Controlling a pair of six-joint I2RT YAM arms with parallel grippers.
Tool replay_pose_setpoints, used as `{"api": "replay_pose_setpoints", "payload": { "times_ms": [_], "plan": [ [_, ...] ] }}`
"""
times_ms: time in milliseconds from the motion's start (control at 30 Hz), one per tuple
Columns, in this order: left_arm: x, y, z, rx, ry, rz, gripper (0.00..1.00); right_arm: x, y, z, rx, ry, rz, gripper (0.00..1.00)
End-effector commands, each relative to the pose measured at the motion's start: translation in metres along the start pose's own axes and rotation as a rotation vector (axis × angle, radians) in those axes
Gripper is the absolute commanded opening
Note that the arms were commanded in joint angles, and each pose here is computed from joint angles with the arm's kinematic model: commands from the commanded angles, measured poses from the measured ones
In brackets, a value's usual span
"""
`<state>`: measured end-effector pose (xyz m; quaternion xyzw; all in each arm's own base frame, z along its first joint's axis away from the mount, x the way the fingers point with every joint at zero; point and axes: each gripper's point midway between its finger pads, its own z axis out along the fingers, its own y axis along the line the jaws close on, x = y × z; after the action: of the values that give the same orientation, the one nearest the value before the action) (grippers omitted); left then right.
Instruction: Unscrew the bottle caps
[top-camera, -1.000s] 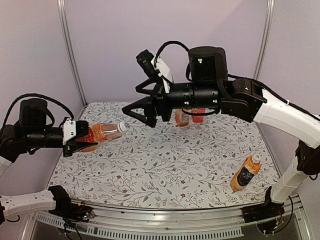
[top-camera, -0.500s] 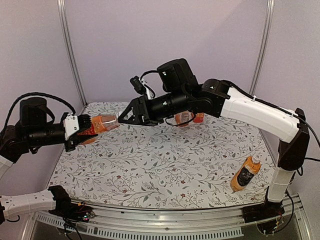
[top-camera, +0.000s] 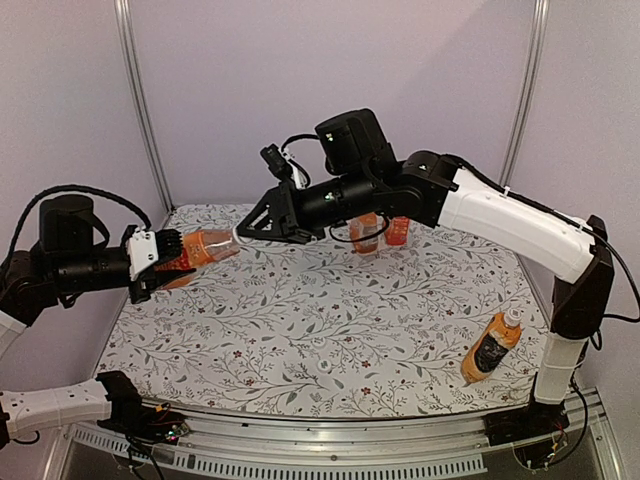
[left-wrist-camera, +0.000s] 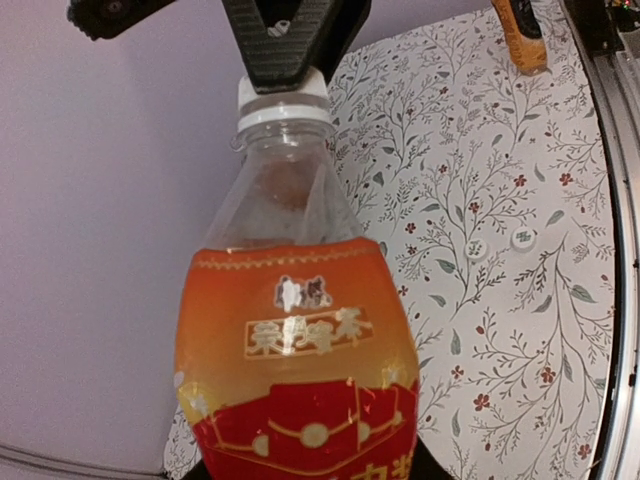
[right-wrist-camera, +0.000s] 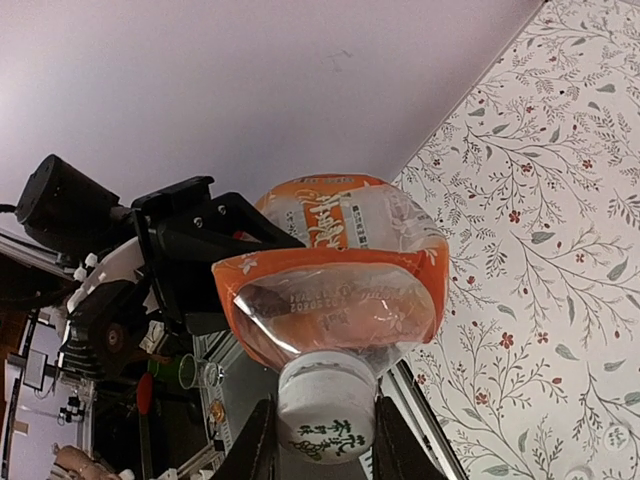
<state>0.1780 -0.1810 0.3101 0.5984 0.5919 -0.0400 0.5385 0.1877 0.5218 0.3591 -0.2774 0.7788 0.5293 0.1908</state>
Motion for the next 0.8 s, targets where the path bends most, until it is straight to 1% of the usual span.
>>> {"api": "replay_pose_setpoints", "payload": {
  "times_ms": [0,67,133,200,267,300,333,367,400,467,500,567,633,700,767],
  "plan": [
    [-0.002,0.001,-0.001,-0.002,-0.011,0.004,0.15,0.003,0.003,0.007,-0.032,0.033,-0.004,0.16],
    [-0.004,0.001,-0.002,0.002,-0.016,0.000,0.15,0.004,0.005,0.006,-0.040,0.039,-0.031,0.01],
    [-0.006,-0.001,-0.003,0.014,-0.023,-0.006,0.15,0.010,0.009,0.004,-0.057,0.061,-0.073,0.00],
    [-0.008,-0.007,-0.007,0.051,-0.034,-0.016,0.15,0.023,0.017,0.001,-0.067,0.101,-0.177,0.00],
    [-0.012,-0.024,-0.013,0.145,-0.057,-0.007,0.16,0.048,0.032,-0.008,-0.070,0.155,-0.357,0.00],
    [-0.014,-0.035,-0.017,0.205,-0.068,0.002,0.16,0.067,0.037,-0.013,-0.079,0.191,-0.533,0.00],
    [-0.016,-0.046,-0.022,0.266,-0.086,0.016,0.17,0.088,0.036,-0.013,-0.071,0.225,-0.660,0.00],
    [-0.014,-0.059,-0.027,0.330,-0.085,0.015,0.18,0.099,0.040,-0.022,-0.053,0.219,-0.835,0.00],
    [-0.017,-0.064,-0.030,0.361,-0.099,0.016,0.18,0.111,0.035,-0.024,-0.019,0.231,-1.019,0.00],
    [-0.015,-0.072,-0.034,0.404,-0.099,0.017,0.21,0.120,0.029,-0.034,0.090,0.234,-1.271,0.00],
    [-0.015,-0.073,-0.034,0.403,-0.100,0.031,0.22,0.129,0.025,-0.034,0.124,0.262,-1.418,0.00],
    [-0.012,-0.073,-0.034,0.397,-0.099,0.064,0.22,0.125,0.018,-0.035,0.253,0.271,-1.608,0.00],
    [-0.009,-0.074,-0.032,0.399,-0.088,0.086,0.22,0.116,0.016,-0.034,0.362,0.265,-1.766,0.00],
    [-0.006,-0.076,-0.032,0.410,-0.078,0.096,0.22,0.109,0.017,-0.033,0.429,0.246,-1.871,0.00],
    [-0.004,-0.078,-0.033,0.419,-0.072,0.099,0.22,0.102,0.019,-0.031,0.493,0.197,-1.983,0.00]
  ]
}}
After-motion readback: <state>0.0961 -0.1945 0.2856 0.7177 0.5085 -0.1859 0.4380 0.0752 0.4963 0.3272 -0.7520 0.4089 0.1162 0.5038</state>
